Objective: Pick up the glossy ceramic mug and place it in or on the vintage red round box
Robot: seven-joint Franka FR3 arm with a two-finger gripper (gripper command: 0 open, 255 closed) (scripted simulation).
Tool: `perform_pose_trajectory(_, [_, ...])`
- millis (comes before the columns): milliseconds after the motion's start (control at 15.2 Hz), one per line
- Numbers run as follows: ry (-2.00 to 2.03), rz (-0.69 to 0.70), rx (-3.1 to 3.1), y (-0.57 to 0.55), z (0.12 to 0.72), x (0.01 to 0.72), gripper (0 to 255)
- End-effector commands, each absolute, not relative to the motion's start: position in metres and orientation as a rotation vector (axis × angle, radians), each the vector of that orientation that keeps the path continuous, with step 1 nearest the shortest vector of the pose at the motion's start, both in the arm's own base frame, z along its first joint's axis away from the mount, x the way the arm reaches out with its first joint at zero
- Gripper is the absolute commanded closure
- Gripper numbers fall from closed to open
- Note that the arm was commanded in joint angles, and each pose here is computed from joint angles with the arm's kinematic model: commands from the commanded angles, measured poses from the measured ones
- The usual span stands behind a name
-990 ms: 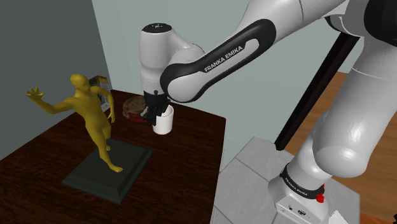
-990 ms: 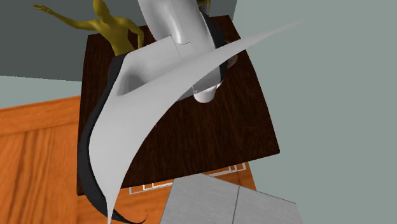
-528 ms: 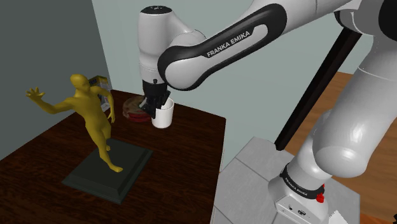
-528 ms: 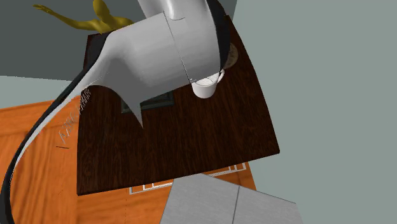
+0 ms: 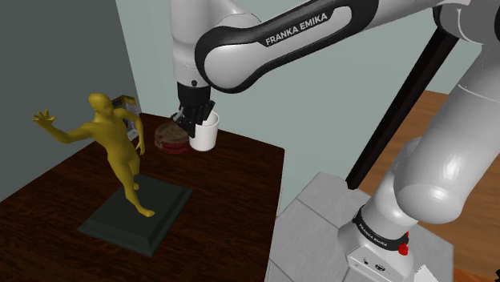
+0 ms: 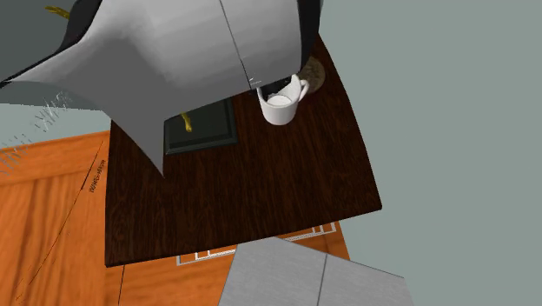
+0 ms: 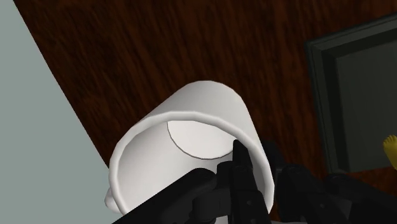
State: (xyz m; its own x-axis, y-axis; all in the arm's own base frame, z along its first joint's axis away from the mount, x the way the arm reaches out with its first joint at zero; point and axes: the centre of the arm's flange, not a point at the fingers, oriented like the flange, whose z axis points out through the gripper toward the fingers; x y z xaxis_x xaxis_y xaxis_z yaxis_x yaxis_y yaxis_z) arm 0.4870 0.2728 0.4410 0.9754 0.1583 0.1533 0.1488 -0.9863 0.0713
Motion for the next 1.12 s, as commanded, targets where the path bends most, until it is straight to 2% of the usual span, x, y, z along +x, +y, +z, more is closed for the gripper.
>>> perform_pose_trajectory(0, [0.238,0.245,3.063,0.272,0.452,0.487,255])
perform_pose_trajectory(198, [0.238,0.245,3.063,0.272,0.468,0.487,255])
perform_pose_trajectory(1056, [0.238,0.245,3.063,0.251,0.489,0.656,255])
